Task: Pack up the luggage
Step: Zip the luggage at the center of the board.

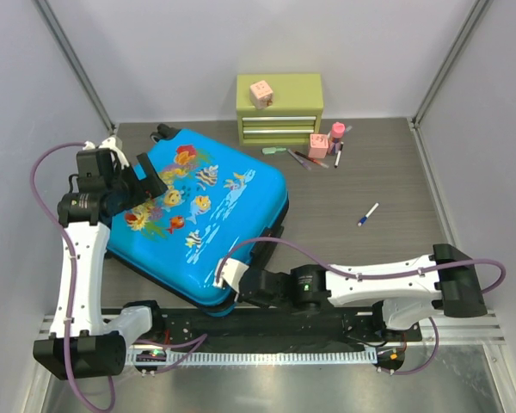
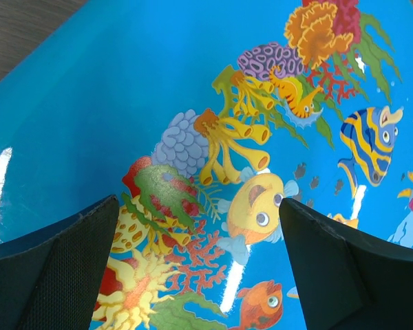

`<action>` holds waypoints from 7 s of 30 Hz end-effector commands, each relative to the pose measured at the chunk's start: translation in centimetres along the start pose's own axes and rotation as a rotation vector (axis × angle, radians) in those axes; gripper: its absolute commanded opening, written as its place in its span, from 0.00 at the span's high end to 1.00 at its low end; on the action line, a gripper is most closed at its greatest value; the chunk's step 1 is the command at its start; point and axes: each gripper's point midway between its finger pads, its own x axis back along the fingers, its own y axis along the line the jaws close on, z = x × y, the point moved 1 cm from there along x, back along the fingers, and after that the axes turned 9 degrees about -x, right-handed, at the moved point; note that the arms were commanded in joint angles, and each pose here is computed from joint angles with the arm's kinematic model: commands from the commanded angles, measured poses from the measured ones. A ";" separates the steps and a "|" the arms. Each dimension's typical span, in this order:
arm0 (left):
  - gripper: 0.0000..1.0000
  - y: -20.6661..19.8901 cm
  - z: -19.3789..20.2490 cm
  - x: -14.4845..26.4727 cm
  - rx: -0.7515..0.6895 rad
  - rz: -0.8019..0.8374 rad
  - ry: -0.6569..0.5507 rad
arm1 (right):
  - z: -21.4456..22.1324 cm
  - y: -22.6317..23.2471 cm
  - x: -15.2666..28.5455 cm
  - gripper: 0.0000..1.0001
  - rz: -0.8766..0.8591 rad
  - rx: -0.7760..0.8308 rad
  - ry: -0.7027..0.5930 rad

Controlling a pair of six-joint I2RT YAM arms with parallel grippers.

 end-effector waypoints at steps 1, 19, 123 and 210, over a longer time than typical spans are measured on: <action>0.00 -0.2 0.3 0.7 0.070 -0.011 0.015 | -4.0 4.1 1.6 0.99 -0.132 -0.062 -0.080; 0.00 -2.8 -1.8 1.0 0.256 0.131 -0.157 | -4.7 4.2 1.7 0.99 -0.055 -0.290 -0.047; 0.00 -15.3 9.7 -0.5 -0.316 0.584 0.106 | -11.5 -7.3 -0.7 0.99 -0.026 -0.426 -0.347; 0.00 5.4 -6.0 -5.8 0.116 -0.041 -0.169 | -8.9 -7.9 3.7 0.99 0.072 -0.629 -0.489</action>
